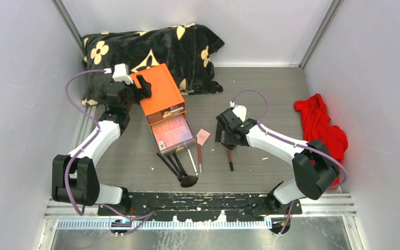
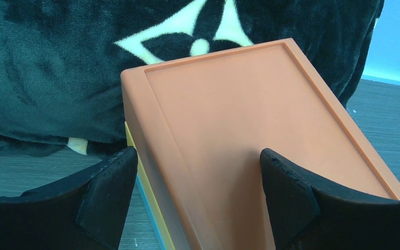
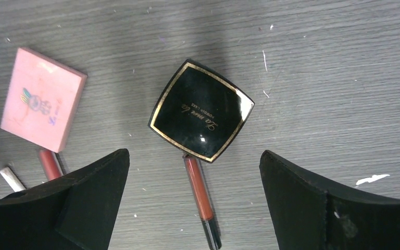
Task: Organize the makeup
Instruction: Pick up the makeup from the center of the board.
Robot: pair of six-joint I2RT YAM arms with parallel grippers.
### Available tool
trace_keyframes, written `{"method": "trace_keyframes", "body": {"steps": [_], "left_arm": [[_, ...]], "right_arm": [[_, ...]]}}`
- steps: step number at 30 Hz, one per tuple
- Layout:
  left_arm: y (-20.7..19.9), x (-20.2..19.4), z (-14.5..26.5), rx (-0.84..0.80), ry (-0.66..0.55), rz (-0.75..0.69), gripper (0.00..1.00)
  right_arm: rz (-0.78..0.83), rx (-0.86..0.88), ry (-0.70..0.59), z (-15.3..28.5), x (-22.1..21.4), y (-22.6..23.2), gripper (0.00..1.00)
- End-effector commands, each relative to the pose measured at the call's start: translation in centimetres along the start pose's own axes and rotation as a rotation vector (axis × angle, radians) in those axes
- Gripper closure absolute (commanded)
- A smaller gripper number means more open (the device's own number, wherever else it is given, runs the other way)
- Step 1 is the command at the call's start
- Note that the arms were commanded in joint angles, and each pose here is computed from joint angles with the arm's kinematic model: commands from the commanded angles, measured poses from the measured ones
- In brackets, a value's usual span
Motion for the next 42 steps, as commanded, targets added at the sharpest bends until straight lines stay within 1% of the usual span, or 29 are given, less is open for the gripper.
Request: {"method": "trace_keyframes", "body": {"steps": [1, 11, 18, 26, 33, 36, 37, 38, 39, 42], "left_arm": [[0.2, -7.1, 1.6, -0.033, 0.337, -0.082, 0.15], [0.1, -7.1, 1.8, -0.046, 0.33, -0.076, 0.15], [0.1, -6.8, 1.9, -0.049, 0.323, -0.075, 0.15], [0.1, -6.9, 2.1, -0.044, 0.321, -0.077, 0.15], [0.2, -6.7, 2.0, -0.037, 0.322, -0.083, 0.15], [0.2, -6.6, 2.0, -0.033, 0.32, -0.085, 0.15], [0.3, -6.7, 2.0, -0.031, 0.323, -0.085, 0.15], [0.3, -6.7, 2.0, -0.031, 0.323, -0.086, 0.15], [0.3, -6.7, 2.0, -0.031, 0.324, -0.086, 0.15], [0.3, -6.8, 2.0, -0.03, 0.328, -0.087, 0.15]], "right_arm": [[-0.178, 0.053, -0.095, 0.4, 1.7, 1.9, 0.0], [-0.34, -0.031, -0.138, -1.8, 1.2, 2.1, 0.0], [-0.332, -0.061, -0.105, -3.5, 0.5, 1.9, 0.0], [-0.34, -0.083, -0.071, -5.5, 0.3, 0.7, 0.0], [-0.314, -0.091, -0.045, -6.5, -0.3, 0.5, 0.06], [-0.305, -0.085, -0.024, -7.1, -0.7, 0.4, 0.16], [-0.3, -0.079, -0.018, -7.2, -0.8, 0.4, 0.28], [-0.295, -0.071, -0.015, -7.3, -0.8, 0.4, 0.49], [-0.295, -0.068, -0.015, -7.3, -0.8, 0.3, 0.66], [-0.277, -0.047, -0.022, -6.8, -0.7, 0.1, 0.95]]}}
Point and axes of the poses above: each gripper's point midway between its finger pads, its own z axis back along the fingers, its own y axis along the line the jaws close on, x = y × z, the point moved 9 cm from there along z, back along the fingers, and after that the axes turned 14 degrees about -z, right-handed, at the moved point
